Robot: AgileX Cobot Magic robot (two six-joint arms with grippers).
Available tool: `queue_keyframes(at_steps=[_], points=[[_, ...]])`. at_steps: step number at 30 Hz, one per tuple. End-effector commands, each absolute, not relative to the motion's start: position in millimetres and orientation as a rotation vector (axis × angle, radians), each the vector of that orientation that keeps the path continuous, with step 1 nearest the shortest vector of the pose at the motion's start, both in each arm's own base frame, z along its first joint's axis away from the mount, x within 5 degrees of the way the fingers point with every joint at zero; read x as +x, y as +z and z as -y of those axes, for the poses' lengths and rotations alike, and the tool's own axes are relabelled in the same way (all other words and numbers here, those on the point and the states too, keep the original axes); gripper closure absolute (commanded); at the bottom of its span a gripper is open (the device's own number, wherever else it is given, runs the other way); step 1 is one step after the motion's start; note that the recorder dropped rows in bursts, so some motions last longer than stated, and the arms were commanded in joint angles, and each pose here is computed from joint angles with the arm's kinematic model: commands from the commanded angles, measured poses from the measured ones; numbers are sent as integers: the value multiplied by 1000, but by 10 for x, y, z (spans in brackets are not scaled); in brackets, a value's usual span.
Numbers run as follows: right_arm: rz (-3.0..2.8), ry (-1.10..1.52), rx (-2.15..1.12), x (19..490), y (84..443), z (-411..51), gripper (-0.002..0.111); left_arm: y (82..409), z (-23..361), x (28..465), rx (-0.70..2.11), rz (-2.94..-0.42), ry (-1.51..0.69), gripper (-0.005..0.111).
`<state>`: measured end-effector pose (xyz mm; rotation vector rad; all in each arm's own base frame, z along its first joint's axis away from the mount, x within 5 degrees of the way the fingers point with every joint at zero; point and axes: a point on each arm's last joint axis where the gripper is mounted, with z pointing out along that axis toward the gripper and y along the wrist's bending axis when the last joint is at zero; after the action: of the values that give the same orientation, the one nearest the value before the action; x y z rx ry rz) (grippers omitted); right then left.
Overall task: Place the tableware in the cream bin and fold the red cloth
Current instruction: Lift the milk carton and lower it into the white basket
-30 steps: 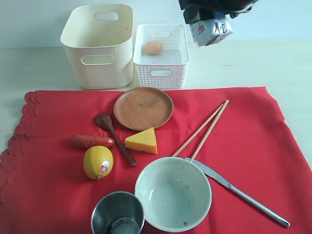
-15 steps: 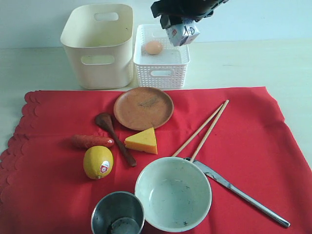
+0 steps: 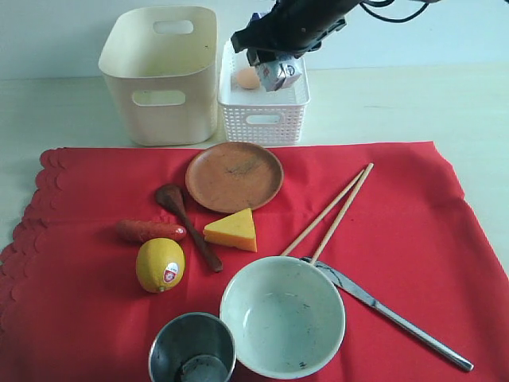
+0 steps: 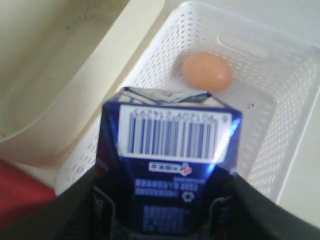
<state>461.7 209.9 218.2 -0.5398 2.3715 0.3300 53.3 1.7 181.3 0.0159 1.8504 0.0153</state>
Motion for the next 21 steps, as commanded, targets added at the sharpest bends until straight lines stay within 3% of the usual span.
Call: queue_keyframes(at_steps=[1,16,21], points=[[-2284,351,-499,4751,2173,-2161,108,1810,-18,532,11,-1841,15,107],[-2239,360,-413,4993,1598,-2238,108,1810,-18,532,9,-1841,13,107],[-2251,353,-409,5015,1436,-2242,92,1810,-18,532,11,-1841,15,107]])
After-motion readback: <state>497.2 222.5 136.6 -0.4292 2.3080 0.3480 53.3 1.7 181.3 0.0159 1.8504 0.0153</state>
